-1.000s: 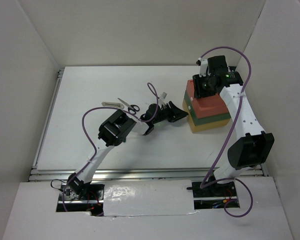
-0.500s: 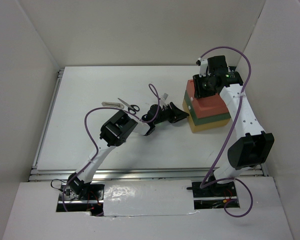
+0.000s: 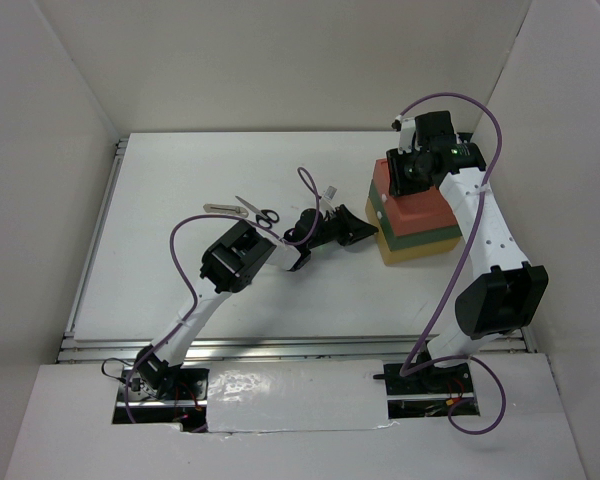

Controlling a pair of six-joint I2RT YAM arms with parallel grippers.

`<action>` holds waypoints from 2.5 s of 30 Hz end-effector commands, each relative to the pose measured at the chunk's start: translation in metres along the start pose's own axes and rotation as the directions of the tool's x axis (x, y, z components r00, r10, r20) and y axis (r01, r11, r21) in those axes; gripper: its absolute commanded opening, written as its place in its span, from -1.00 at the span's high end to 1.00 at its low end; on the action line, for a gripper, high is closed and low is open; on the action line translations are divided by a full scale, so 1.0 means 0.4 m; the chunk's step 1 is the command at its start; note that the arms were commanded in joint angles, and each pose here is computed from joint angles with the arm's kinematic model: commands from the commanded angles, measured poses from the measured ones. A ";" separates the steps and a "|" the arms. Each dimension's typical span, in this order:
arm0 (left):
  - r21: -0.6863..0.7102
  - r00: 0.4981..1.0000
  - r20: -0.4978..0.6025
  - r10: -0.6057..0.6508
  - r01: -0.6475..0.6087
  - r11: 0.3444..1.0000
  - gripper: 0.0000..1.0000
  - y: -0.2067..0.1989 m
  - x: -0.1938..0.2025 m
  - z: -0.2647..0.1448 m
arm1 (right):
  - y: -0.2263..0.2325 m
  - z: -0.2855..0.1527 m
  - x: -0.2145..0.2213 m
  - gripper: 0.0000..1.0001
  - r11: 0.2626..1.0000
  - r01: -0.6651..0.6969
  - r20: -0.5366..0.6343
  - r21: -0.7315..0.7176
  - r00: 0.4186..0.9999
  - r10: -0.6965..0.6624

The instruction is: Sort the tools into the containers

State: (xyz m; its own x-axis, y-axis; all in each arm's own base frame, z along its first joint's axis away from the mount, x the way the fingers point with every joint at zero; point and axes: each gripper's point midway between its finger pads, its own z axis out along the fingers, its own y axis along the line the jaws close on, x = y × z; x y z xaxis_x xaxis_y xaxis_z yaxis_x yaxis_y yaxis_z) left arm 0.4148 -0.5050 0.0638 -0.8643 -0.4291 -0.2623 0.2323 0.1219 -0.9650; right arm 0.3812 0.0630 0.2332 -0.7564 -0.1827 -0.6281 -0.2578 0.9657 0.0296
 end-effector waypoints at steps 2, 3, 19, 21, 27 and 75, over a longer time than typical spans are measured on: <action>0.059 0.999 0.002 0.040 -0.040 0.997 0.51 -0.043 0.002 0.002 | -0.011 0.047 0.072 0.19 1.000 -0.014 -0.120 0.005 0.993 0.014; 0.065 0.999 0.003 0.049 -0.049 0.997 0.55 -0.052 0.001 0.000 | -0.011 0.049 0.074 0.19 1.000 -0.011 -0.122 0.007 0.993 0.012; 0.026 0.998 0.028 0.058 -0.059 0.998 0.81 -0.036 -0.047 -0.076 | -0.044 0.074 0.086 0.16 0.998 -0.013 -0.152 0.062 0.988 0.022; 0.026 0.998 0.030 0.061 -0.062 0.998 0.81 -0.040 -0.053 -0.080 | -0.048 0.075 0.086 0.17 0.998 -0.009 -0.154 0.067 0.988 0.019; 0.014 0.997 0.041 0.067 -0.068 0.998 0.84 -0.071 -0.084 -0.109 | -0.052 0.078 0.087 0.17 0.997 -0.003 -0.160 0.076 0.987 0.015; -0.152 0.976 0.029 0.217 -0.210 0.966 -0.18 -0.063 -0.169 -0.413 | -0.033 0.075 0.072 0.16 0.998 -0.013 -0.148 0.067 0.989 0.023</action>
State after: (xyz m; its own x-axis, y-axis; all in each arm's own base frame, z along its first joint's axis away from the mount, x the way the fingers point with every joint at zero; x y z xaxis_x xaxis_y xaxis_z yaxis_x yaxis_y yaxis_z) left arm 0.3963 -0.3398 0.0798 -0.8140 -0.4519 -0.3649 0.2176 0.3452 -0.9129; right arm 0.3936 0.0610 0.2318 -0.7482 -0.1793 -0.6388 -0.2405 0.9706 0.0092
